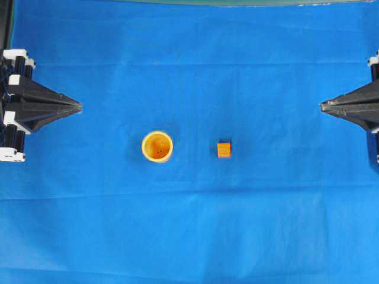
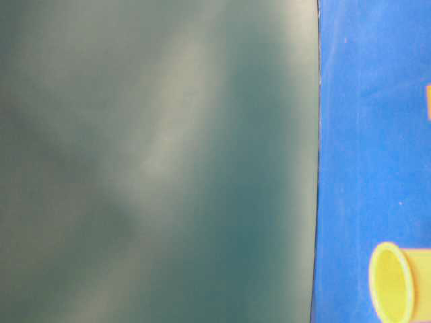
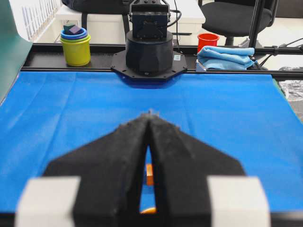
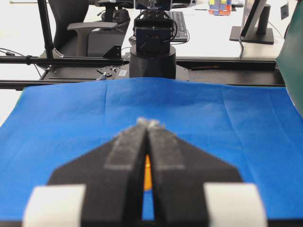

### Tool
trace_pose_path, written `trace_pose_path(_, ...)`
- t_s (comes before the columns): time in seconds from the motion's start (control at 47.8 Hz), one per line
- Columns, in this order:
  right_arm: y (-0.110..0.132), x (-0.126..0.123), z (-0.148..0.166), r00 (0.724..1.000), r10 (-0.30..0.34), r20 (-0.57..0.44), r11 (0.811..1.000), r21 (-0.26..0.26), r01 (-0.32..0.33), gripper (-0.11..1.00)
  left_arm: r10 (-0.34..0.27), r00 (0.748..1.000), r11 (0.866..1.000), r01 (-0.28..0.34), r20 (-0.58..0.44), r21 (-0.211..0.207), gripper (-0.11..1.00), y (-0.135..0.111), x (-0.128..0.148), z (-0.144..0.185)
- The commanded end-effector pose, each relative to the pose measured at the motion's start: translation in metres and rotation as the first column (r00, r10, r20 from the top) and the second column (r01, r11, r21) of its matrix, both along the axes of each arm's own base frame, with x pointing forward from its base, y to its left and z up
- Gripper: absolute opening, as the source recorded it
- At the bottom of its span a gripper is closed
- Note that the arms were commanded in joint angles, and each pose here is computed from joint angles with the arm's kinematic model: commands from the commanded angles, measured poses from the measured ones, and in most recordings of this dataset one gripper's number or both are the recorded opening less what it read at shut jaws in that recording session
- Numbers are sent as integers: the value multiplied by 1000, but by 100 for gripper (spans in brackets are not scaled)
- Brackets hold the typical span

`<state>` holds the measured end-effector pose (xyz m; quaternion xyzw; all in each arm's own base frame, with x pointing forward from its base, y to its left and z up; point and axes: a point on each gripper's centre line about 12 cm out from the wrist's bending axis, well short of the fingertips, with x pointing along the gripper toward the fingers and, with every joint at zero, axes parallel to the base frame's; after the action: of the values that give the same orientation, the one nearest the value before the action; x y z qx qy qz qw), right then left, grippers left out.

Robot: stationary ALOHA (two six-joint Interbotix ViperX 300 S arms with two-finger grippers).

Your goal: Move the block forward with right arm.

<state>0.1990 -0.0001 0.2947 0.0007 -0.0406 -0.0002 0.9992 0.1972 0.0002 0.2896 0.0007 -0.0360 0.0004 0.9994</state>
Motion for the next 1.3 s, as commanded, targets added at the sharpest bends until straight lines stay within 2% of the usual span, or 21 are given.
trace_pose_path(0.0, 1, 2, 10, 1000, 3, 23, 1000, 11, -4, 0, -3, 1000, 1000, 3, 8, 0, 0, 0, 3, 13)
trace_pose_path(0.084, 1, 4, 15, 1000, 5, -3, 1000, 15, -5, 0, -2, 1000, 1000, 2, -15, 0, 1, 0, 4, 15)
trace_pose_path(0.188, 1, 7, 19, 995, 4, -96, 1000, 15, -3, 0, -2, 1000, 1000, 2, -23, 0, 1, 0, 3, 17)
trace_pose_path(0.376, 1, 15, 26, 965, 5, -264, 1000, 14, -2, 0, -2, 1000, 1000, 2, -25, 0, 1, 0, 2, 17)
trace_pose_path(0.669, -1, 41, 37, 934, 1, -358, 1000, 20, 7, 0, -2, 1000, 1000, 2, -25, 0, 1, 0, 2, 17)
trace_pose_path(0.836, -1, 62, 39, 914, 2, -405, 998, 57, 23, 0, -2, 1000, 1000, 2, -23, 0, 1, 0, 2, 18)
trace_pose_path(0.92, -3, 72, 35, 889, -4, -458, 998, 56, 33, 0, -2, 1000, 1000, 2, -21, 0, 1, 0, 2, 18)
trace_pose_path(1.087, -8, 94, 14, 790, -15, -613, 997, 49, 58, 0, -2, 1000, 1000, 2, -21, 0, 1, 0, 2, 19)
trace_pose_path(1.276, -9, 118, 3, 716, -16, -698, 997, 42, 64, 0, -2, 1000, 1000, 2, -21, 0, 1, 0, 2, 19)
